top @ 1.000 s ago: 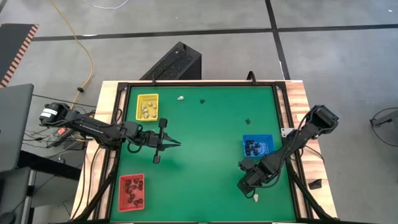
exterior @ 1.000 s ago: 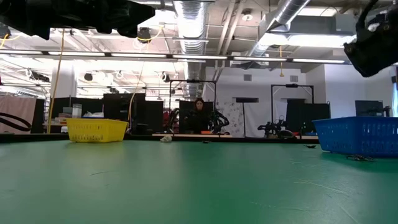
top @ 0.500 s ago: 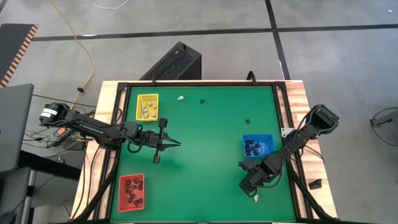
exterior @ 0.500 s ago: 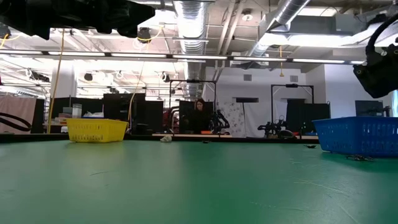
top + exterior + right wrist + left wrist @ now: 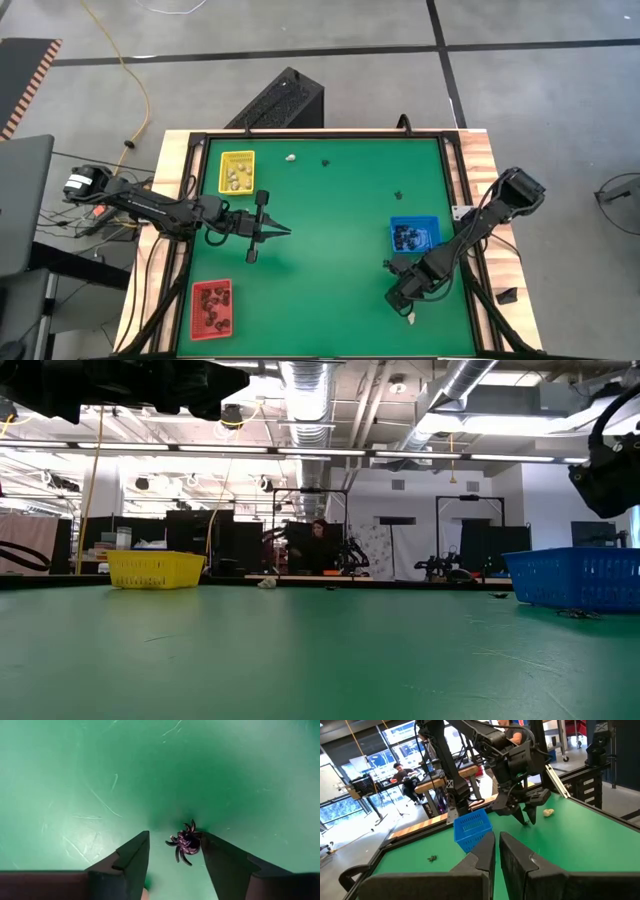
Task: Sort Halloween decoration
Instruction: Put the black spider toy into the blue bin
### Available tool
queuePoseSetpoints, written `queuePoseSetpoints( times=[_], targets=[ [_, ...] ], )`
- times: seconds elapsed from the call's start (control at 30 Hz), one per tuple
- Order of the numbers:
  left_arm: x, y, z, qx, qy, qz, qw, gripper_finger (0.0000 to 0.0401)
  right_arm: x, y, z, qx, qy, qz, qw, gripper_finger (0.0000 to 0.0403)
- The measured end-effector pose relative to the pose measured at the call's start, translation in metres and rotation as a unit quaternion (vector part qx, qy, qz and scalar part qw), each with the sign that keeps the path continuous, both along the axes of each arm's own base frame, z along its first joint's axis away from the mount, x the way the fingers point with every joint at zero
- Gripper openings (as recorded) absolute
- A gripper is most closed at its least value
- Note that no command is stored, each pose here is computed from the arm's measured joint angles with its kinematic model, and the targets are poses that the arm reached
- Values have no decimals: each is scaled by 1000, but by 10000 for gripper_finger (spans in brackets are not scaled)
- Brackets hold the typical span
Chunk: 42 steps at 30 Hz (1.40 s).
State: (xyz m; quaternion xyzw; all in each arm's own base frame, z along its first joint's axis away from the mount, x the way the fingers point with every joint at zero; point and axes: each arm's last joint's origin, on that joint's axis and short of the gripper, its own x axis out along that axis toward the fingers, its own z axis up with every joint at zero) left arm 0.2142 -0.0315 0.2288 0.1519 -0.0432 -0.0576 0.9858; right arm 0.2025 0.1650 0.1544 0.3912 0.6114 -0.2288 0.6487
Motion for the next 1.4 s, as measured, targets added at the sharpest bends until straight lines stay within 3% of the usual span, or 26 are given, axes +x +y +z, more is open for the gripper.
queuePoseSetpoints(
  times=[0.4,1.0,1.13,1.4],
  targets=[
    [0,0,0,0,0,0,1000,15,0,0,1,0,0,2,1000,101],
    [0,0,0,0,0,0,1000,15,13,5,60,-37,38,21,998,20],
    [0,0,0,0,0,0,1000,15,16,6,60,-29,22,12,999,39],
    [0,0,0,0,0,0,1000,15,14,5,57,-38,24,-9,999,174]
  ],
)
